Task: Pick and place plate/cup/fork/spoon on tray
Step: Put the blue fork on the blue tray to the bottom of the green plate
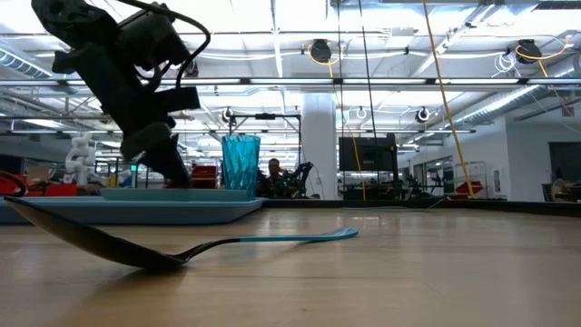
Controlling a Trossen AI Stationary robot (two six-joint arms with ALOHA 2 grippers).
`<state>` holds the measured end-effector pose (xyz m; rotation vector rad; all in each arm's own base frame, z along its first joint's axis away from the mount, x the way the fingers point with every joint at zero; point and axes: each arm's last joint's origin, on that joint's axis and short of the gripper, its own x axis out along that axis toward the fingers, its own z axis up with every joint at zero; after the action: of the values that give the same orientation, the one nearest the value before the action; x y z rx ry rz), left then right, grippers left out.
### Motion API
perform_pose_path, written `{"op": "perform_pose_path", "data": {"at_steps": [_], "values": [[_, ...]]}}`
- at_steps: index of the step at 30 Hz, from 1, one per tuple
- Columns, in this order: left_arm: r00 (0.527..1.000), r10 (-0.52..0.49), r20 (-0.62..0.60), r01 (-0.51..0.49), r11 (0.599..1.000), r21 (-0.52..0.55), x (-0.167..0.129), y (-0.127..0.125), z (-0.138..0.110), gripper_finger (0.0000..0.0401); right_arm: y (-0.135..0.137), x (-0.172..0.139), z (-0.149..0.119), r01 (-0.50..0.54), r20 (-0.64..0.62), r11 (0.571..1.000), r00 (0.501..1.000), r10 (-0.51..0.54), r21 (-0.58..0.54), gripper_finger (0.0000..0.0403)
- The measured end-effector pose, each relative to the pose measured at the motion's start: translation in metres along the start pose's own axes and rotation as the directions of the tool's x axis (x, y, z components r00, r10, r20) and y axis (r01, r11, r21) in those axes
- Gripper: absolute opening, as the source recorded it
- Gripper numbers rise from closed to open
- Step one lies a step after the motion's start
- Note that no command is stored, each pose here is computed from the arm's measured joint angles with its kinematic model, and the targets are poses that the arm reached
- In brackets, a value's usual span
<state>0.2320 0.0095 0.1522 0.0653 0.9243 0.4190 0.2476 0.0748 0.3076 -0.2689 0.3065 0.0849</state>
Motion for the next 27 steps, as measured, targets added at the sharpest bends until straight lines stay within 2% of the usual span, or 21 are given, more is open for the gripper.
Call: {"op": "perform_pose_path", "data": {"at_steps": [3, 7, 9, 12, 14, 20, 24, 27], "values": [[1.000, -0.018, 0.021, 0.018, 1.000, -0.009, -0.004, 0.000, 0.008, 0.0107, 0.000, 0.000, 0.000, 0.000, -0.001, 1.000, 1.000, 0.000, 0.000, 0.0146], [0.994, -0.100, 0.049, 0.101, 0.995, -0.017, -0.012, -0.002, 0.024, 0.0106, 0.001, 0.001, -0.006, 0.017, -0.021, 1.000, 1.000, -0.017, 0.015, 0.0146], [0.988, -0.144, 0.056, 0.145, 0.989, -0.008, -0.017, -0.006, 0.032, 0.0106, 0.000, 0.002, -0.009, 0.059, -0.035, 0.998, 0.998, -0.058, 0.027, 0.0146], [0.974, -0.205, 0.096, 0.204, 0.979, 0.016, -0.028, -0.013, 0.047, 0.0106, -0.002, 0.002, -0.014, 0.175, -0.069, 0.983, 0.983, -0.171, 0.060, 0.0146], [0.965, -0.233, 0.120, 0.229, 0.972, 0.045, -0.035, -0.020, 0.054, 0.0106, -0.003, 0.003, -0.018, 0.228, -0.086, 0.970, 0.971, -0.221, 0.080, 0.0146], [0.932, -0.299, 0.206, 0.259, 0.946, 0.197, -0.059, -0.036, 0.078, 0.0106, -0.005, 0.005, -0.033, 0.278, -0.129, 0.955, 0.956, -0.265, 0.100, 0.0146], [0.908, -0.316, 0.276, 0.231, 0.925, 0.302, -0.067, -0.039, 0.089, 0.0106, -0.020, 0.009, -0.051, 0.407, -0.193, 0.900, 0.906, -0.377, 0.155, 0.0146], [0.906, -0.315, 0.284, 0.207, 0.913, 0.351, -0.066, -0.038, 0.090, 0.0106, -0.031, 0.010, -0.063, 0.457, -0.240, 0.872, 0.879, -0.412, 0.176, 0.0146]]}}
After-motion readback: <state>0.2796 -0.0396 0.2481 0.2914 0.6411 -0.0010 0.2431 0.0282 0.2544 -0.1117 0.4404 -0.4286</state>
